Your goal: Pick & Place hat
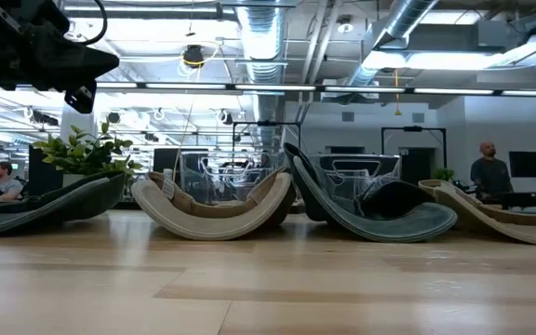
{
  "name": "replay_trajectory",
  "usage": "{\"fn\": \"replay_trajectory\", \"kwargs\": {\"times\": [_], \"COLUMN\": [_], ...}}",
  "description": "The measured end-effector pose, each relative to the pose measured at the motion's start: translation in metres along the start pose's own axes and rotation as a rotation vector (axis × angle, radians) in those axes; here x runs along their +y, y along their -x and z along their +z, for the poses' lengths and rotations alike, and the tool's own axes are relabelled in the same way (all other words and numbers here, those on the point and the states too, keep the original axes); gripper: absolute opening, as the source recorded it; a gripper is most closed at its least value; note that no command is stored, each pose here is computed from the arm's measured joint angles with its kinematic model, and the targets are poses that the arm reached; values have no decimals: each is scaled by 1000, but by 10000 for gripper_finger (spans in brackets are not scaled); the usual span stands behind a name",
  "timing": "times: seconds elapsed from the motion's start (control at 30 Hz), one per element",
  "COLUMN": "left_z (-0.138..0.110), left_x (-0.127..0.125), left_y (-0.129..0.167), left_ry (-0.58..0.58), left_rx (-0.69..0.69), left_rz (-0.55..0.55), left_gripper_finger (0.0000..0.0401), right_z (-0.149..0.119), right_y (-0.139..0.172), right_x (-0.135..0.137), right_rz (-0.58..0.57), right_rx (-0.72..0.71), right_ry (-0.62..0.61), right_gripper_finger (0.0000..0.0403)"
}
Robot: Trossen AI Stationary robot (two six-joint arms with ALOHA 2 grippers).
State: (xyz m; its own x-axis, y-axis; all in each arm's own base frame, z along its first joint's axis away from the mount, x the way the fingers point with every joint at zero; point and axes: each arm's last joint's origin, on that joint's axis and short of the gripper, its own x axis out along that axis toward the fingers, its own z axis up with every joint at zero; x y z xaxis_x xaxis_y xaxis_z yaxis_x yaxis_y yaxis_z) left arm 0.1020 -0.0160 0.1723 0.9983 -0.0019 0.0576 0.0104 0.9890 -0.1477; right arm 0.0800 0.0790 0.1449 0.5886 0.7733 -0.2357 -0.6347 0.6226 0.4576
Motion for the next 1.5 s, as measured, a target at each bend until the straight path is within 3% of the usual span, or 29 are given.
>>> {"fn": "replay_trajectory", "kwargs": {"times": [1.33,1.5], "left_z": [4,3], "left_x": [-1,-5], "left_y": [0,0], "left_ry": [38,73], "left_rx": [-42,-8], "left_rz": [-9,-151], "left_gripper_finger": [8,8], "right_z": [0,0], "right_y": [0,0], "right_x": [0,0], "right_rz": [0,0], "right_rx": [0,1], "right_ry": [0,0], "right_gripper_finger": [166,166]}}
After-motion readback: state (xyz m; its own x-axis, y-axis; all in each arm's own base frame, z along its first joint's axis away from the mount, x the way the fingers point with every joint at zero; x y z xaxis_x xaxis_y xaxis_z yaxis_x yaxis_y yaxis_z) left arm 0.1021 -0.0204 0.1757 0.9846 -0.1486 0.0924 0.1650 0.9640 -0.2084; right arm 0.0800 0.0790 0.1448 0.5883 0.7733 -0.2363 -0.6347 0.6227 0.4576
